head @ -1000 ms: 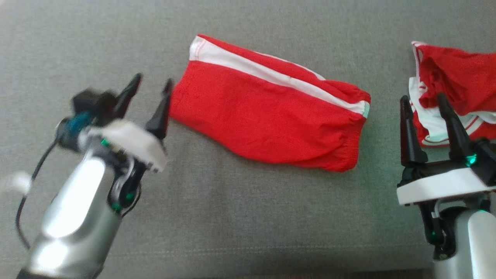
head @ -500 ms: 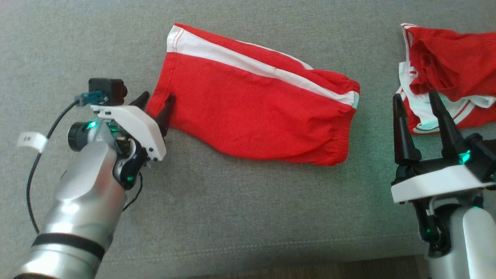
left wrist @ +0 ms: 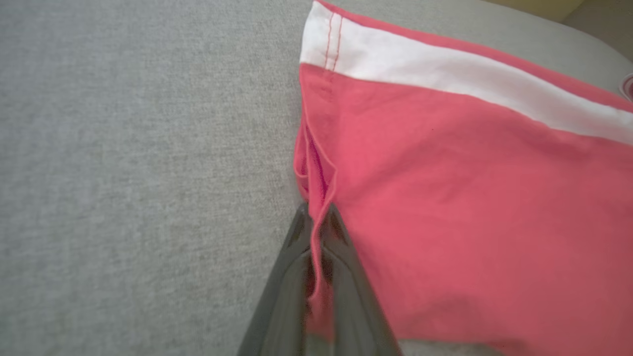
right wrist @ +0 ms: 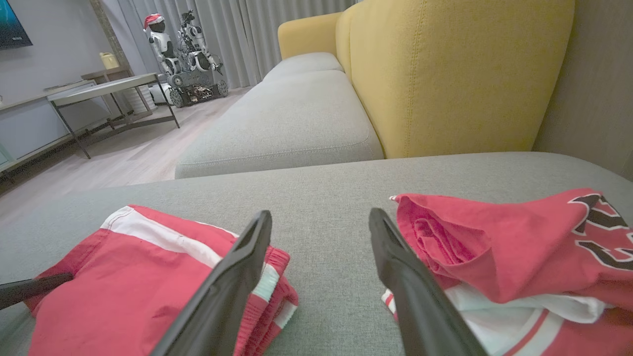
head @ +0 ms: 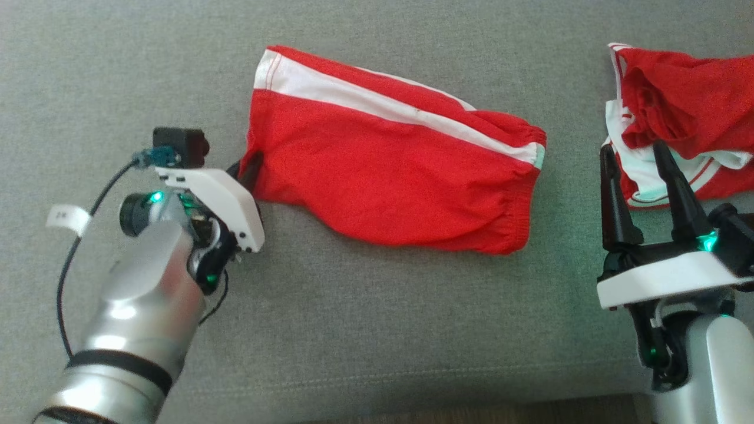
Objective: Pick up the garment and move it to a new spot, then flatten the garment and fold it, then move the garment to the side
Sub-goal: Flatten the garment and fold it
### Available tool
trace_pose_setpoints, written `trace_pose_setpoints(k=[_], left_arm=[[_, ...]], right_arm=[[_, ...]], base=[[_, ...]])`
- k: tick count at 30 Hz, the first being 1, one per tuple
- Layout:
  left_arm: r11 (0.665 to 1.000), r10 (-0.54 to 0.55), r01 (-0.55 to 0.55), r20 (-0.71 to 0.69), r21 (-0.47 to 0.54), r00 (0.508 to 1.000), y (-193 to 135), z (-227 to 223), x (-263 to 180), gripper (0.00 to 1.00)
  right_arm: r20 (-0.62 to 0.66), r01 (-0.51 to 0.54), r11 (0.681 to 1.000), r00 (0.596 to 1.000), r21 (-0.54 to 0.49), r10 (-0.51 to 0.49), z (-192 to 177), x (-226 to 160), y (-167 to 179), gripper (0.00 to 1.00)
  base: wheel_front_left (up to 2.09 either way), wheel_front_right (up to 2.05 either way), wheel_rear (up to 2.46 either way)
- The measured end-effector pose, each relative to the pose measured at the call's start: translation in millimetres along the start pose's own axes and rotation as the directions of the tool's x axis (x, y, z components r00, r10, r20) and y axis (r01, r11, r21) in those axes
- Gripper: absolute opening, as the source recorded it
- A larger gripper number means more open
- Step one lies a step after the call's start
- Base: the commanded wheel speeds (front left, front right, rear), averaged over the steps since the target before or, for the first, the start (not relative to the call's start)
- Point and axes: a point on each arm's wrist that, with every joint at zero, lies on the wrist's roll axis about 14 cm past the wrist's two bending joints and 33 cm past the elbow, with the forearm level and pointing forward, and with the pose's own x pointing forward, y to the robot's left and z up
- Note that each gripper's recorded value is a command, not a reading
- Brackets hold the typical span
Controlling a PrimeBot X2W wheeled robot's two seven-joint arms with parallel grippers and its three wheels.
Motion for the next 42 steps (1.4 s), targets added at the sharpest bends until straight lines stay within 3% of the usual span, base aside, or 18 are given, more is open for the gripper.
trace_pose_setpoints(k=[11,19,20,21,27,32,36,42], left_arm=[[0.976,0.098,-0.072,0.115,-0.207,0.989,13.2,-32.3,-50.6,0.0],[0.956,0.182,-0.149,0.114,-0.251,0.977,26.0,-52.4,-87.7,0.0],[0.953,0.195,-0.16,0.117,-0.258,0.974,27.0,-52.4,-90.4,0.39],[0.95,0.207,-0.169,0.127,-0.262,0.97,27.6,-51.1,-92.8,1.0],[0.946,0.278,-0.217,0.26,-0.24,0.925,35.1,-23.4,-111.5,1.0],[0.949,0.316,-0.275,0.466,-0.155,0.826,42.8,40.7,-140.7,1.0],[0.954,0.279,-0.289,0.592,-0.08,0.756,31.2,77.1,-165.9,1.0],[0.948,0.273,-0.317,0.591,-0.032,0.759,24.2,60.9,-184.1,1.0]], right_arm=[[-0.021,-0.036,0.999,0.999,0.012,0.036,0.2,-3.1,13.4,1.0],[-0.022,-0.076,0.997,0.997,0.011,0.076,3.2,-1.8,27.6,1.0],[-0.02,-0.076,0.997,0.997,0.01,0.077,4.1,-2.2,28.0,1.0],[-0.017,-0.076,0.997,0.997,0.002,0.076,5.3,-2.8,28.0,1.0],[0.011,-0.078,0.997,0.997,-0.027,0.078,14.3,-7.0,29.7,1.0],[0.04,-0.081,0.995,0.996,-0.066,0.083,24.7,-11.1,32.6,1.0],[0.073,-0.093,0.992,0.992,-0.091,0.099,36.1,-15.5,39.0,1.0],[0.07,-0.081,0.992,0.994,-0.095,0.087,34.9,-31.0,35.9,1.0]], base=[[0.0,0.0,0.0],[0.0,0.0,0.0],[0.0,0.0,0.0],[0.0,0.0,0.0],[0.0,0.0,0.0],[0.0,0.0,0.0],[0.0,0.0,0.0],[0.0,0.0,0.0]])
